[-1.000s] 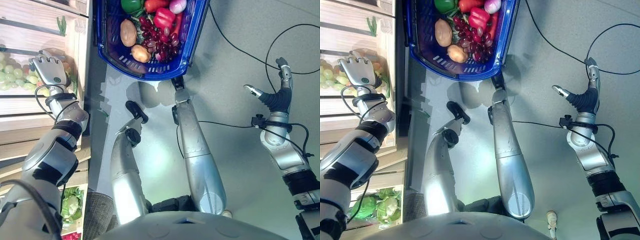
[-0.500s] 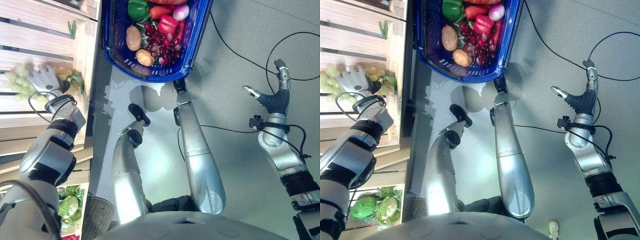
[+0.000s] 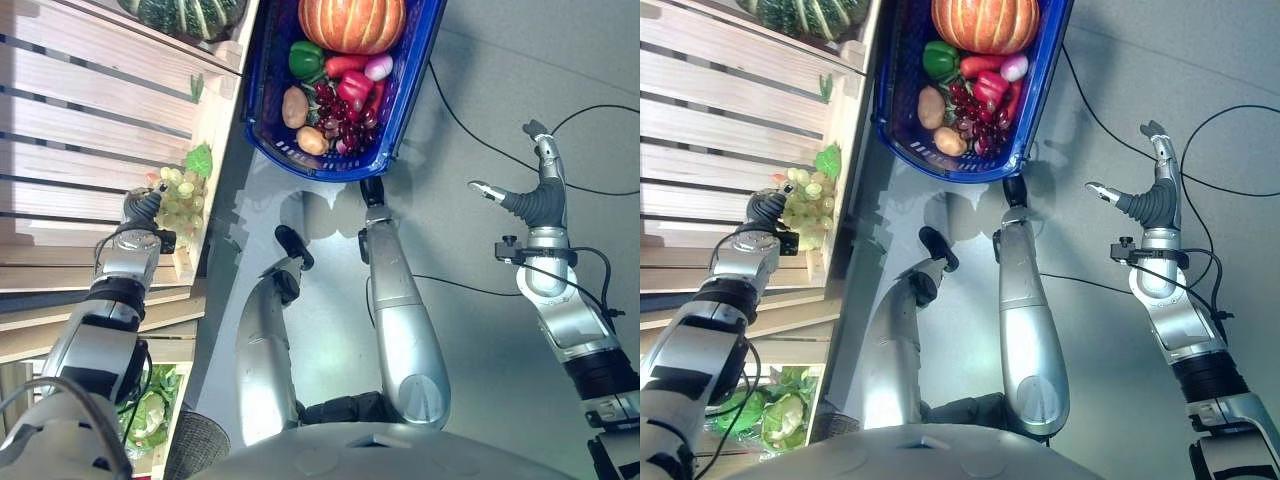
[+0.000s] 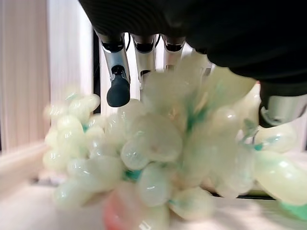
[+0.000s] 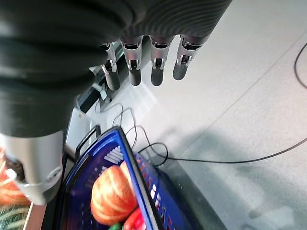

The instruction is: Pick up fruits and vegetables into the basket

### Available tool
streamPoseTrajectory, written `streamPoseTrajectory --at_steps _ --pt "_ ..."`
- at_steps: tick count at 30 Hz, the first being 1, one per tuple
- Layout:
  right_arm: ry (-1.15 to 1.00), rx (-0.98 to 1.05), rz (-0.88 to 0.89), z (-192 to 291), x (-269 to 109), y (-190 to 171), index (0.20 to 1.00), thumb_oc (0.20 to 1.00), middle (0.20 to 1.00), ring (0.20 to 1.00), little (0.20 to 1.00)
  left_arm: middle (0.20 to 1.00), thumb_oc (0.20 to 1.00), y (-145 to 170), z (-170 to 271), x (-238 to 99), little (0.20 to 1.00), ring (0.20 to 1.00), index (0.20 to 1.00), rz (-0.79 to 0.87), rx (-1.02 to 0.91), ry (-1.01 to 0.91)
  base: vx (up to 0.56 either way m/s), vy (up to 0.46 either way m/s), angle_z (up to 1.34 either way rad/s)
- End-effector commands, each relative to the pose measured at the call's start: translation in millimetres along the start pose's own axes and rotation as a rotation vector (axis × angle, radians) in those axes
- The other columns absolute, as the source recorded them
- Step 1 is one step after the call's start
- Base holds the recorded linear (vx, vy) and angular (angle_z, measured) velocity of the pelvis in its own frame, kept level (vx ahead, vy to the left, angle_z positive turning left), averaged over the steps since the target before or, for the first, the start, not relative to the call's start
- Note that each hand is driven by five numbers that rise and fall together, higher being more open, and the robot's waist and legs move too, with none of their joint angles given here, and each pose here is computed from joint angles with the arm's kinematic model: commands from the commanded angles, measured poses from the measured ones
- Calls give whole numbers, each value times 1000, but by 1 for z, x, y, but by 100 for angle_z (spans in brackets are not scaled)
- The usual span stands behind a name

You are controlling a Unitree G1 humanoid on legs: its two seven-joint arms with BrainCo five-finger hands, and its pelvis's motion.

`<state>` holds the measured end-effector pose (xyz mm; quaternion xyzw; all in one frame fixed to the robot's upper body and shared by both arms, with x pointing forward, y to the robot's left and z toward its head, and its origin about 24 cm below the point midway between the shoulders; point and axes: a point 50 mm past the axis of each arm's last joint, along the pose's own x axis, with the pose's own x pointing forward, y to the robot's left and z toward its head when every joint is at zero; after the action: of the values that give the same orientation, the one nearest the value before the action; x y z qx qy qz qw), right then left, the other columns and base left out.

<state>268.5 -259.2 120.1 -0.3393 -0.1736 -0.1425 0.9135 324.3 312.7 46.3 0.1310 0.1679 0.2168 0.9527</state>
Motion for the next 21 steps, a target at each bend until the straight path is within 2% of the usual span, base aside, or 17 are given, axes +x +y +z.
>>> streamPoseTrajectory --at_steps 1,5,11,13,21 --pt "-37 -71 62 8 -10 -3 1000 1000 1000 1000 1000 200 200 4 -13 -11 200 200 200 -65 -236 -58 -11 10 4" --pt "-31 -157 118 7 -13 2 1000 1000 1000 1000 1000 200 200 -6 -12 -22 200 200 200 -142 -374 -128 -8 -12 6" --pt "6 -211 226 5 -17 8 1000 1000 1000 1000 1000 200 200 -11 1 -34 200 200 200 -179 -411 -248 -2 -22 5" --pt "9 -236 309 7 -20 15 1000 1000 1000 1000 1000 200 200 -10 22 -46 200 200 200 -205 -418 -370 -7 -74 8" --pt "-22 -90 442 30 -14 43 1000 1000 1000 1000 1000 200 200 -11 73 -69 200 200 200 -247 -371 -604 -30 -76 9"
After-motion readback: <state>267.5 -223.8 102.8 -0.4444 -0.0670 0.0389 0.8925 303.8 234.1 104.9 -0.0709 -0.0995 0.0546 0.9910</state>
